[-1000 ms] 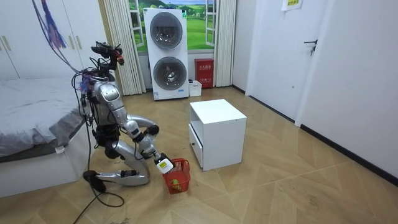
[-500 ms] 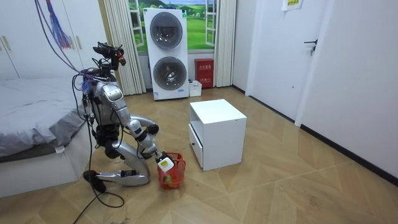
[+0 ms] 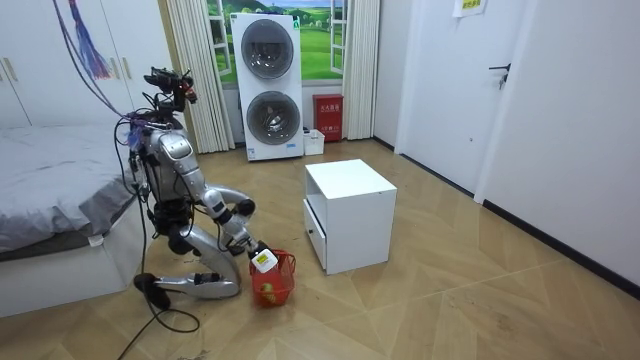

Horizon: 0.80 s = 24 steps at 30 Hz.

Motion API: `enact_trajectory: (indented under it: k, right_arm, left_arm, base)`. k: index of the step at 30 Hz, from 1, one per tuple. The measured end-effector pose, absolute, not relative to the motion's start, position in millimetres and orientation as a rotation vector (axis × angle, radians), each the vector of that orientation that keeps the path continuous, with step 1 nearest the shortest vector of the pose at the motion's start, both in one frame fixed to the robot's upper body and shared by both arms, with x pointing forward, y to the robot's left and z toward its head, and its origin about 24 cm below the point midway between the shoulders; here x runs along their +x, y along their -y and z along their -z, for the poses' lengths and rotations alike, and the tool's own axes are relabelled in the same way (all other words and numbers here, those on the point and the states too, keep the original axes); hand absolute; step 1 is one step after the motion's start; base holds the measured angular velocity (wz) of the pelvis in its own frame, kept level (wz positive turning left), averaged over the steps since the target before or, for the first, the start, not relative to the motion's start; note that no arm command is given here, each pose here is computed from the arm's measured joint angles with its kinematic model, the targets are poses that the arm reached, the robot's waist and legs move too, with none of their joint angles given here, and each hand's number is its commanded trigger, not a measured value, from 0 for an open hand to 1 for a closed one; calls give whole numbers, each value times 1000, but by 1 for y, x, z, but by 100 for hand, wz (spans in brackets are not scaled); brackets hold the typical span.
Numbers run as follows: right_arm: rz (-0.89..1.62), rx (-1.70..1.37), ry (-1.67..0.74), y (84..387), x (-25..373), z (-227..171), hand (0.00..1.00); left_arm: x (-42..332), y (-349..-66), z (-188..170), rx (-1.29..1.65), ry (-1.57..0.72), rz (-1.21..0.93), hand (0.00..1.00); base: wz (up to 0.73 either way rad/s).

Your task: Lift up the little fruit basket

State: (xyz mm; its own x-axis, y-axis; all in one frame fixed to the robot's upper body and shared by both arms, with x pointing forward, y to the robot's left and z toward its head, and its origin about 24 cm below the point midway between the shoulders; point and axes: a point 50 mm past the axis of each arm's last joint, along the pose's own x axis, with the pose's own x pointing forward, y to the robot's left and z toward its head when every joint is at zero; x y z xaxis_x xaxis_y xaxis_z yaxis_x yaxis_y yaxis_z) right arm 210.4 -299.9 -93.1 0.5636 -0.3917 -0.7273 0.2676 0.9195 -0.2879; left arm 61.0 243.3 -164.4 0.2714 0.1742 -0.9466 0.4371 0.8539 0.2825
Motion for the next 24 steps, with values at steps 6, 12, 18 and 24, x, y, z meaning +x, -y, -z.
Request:
enact_trajectory:
  k: [6, 12, 18, 24]
  right_arm:
    - [292, -257, -808, 281, 225, 87, 100]
    - [197, -336, -651, 253, 245, 71, 100]
    - [158, -435, -513, 226, 255, 59, 100]
    - [59, -497, -493, 205, 248, 65, 100]
  left_arm:
    - [76, -241, 162, 570, -1256, 171, 0]
    - [102, -244, 156, 592, -1172, 85, 0]
    - [173, -237, 121, 601, -836, -13, 0]
    - [228, -213, 83, 559, -541, -56, 0]
  base:
    - [-3]
    - [-6]
    - [-10]
    - [-34]
